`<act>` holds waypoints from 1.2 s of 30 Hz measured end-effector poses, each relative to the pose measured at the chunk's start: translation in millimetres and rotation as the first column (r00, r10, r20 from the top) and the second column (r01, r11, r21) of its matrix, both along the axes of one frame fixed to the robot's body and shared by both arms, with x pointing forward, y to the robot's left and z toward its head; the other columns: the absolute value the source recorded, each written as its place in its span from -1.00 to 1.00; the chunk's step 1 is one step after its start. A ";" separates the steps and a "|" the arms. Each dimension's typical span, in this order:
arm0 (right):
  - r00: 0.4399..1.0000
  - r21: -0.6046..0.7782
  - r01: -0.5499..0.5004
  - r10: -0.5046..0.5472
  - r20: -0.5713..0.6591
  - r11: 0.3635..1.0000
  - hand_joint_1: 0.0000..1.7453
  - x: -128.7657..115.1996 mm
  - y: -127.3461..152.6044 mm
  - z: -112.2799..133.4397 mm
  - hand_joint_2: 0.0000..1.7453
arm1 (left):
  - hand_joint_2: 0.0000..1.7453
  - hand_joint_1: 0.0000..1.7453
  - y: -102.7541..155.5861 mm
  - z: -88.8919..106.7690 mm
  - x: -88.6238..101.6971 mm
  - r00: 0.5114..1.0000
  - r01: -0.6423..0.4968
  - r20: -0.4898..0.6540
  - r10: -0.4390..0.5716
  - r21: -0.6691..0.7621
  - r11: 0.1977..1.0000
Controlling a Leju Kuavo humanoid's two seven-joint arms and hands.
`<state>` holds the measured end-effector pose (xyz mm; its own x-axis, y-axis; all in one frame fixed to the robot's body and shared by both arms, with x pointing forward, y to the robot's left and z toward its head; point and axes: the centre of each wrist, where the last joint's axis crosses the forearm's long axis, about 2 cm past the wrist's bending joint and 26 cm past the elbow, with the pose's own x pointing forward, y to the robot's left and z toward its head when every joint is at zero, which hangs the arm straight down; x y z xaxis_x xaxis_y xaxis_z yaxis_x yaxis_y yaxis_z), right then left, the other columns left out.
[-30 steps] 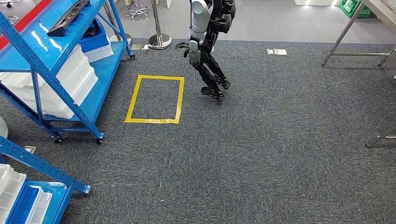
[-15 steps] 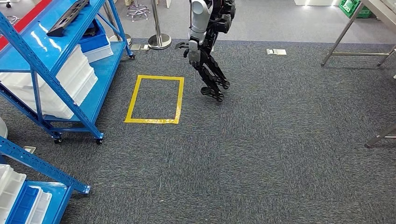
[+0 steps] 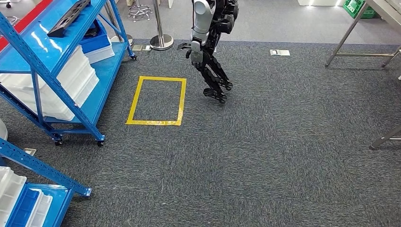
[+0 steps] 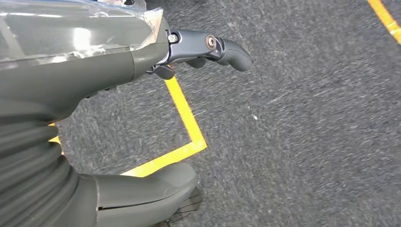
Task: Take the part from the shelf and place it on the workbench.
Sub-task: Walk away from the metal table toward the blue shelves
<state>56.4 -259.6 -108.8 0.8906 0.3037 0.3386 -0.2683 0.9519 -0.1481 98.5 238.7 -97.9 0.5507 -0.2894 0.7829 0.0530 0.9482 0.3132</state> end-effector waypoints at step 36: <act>1.000 -0.004 -0.012 0.012 -0.014 1.000 -1.00 0.1 0.7 0.0 -1.00 | -1.00 -1.00 4.4 -1.5 -4.6 0.998 -0.039 -0.052 0.039 -0.004 0.999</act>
